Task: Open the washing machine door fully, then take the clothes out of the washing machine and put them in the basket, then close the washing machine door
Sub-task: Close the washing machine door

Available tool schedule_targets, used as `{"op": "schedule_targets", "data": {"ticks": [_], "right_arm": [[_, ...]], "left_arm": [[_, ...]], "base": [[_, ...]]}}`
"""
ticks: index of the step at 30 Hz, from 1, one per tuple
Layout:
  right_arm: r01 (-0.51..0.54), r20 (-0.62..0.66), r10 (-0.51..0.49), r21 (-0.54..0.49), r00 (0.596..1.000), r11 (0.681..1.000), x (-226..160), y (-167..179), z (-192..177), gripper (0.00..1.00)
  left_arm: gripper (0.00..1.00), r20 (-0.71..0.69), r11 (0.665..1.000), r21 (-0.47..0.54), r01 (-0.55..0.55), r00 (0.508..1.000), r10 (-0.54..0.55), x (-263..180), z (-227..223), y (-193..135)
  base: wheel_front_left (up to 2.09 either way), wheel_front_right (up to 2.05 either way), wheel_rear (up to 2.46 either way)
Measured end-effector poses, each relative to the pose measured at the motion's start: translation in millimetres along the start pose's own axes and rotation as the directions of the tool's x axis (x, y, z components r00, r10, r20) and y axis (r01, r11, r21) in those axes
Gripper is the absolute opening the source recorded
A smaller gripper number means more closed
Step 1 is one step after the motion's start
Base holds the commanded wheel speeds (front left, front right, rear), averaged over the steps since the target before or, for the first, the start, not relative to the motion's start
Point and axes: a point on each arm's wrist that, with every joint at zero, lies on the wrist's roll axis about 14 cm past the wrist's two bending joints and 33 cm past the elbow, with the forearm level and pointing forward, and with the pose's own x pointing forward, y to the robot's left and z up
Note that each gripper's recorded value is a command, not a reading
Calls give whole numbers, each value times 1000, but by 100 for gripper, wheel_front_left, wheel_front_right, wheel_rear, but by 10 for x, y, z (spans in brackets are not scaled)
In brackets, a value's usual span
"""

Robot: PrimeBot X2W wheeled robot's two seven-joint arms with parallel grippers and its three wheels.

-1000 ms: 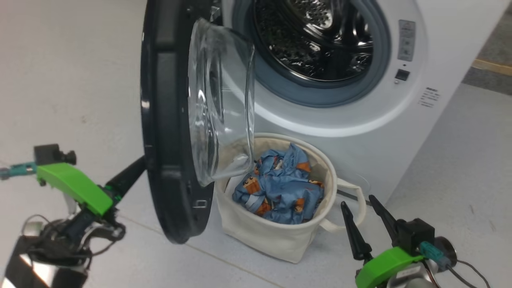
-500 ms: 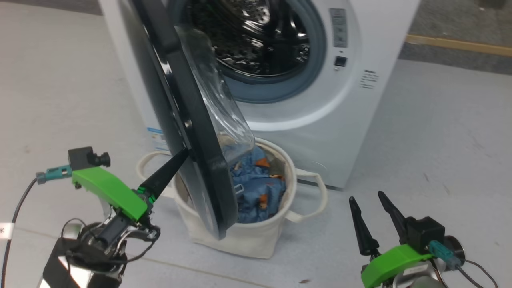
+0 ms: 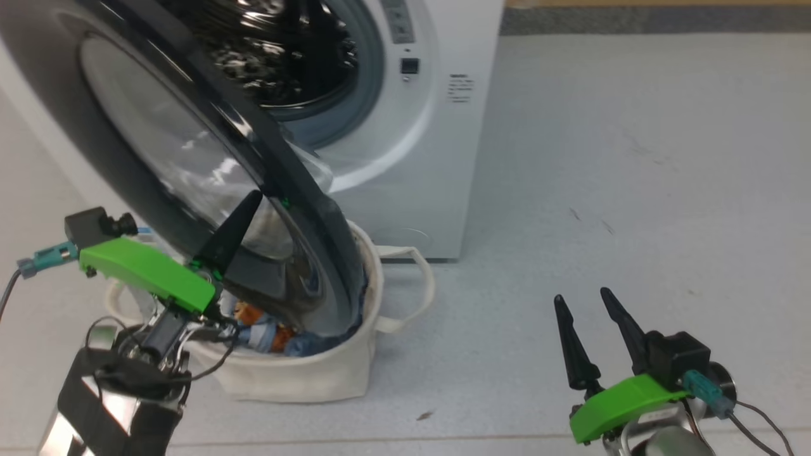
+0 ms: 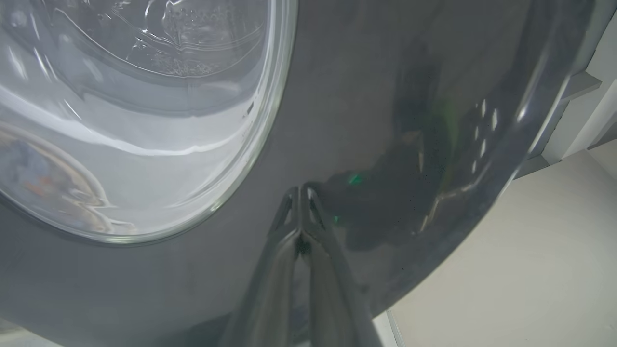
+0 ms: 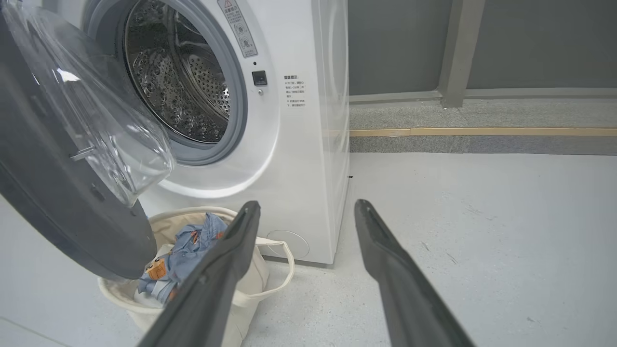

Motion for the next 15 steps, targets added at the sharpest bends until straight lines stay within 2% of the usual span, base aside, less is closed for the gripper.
{"op": "schedule_targets", "data": {"ticks": [6, 12, 13, 14, 15], "right_arm": [[69, -13, -69, 0, 998, 998, -64, -204, -32, 100], [74, 2, -74, -2, 997, 997, -15, -230, 16, 100], [70, 5, -70, -1, 998, 998, -9, -219, 26, 100], [66, 8, -66, -1, 998, 998, -4, -206, 36, 100], [61, 12, -61, -1, 998, 998, 1, -191, 48, 100]], "left_arm": [[0, -22, 999, -9, 36, 999, -36, 297, -105, -21], [1, -7, 1000, 8, 29, 1000, -29, 325, -62, 11], [29, 3, 1000, 15, 23, 1000, -23, 306, -36, 23], [81, 13, 1000, 22, 18, 1000, -18, 286, -11, 28], [100, 26, 999, 31, 15, 1000, -15, 265, 18, 25]], "base": [[0, 0, 0], [0, 0, 0], [0, 0, 0], [0, 0, 0], [0, 0, 0]]}}
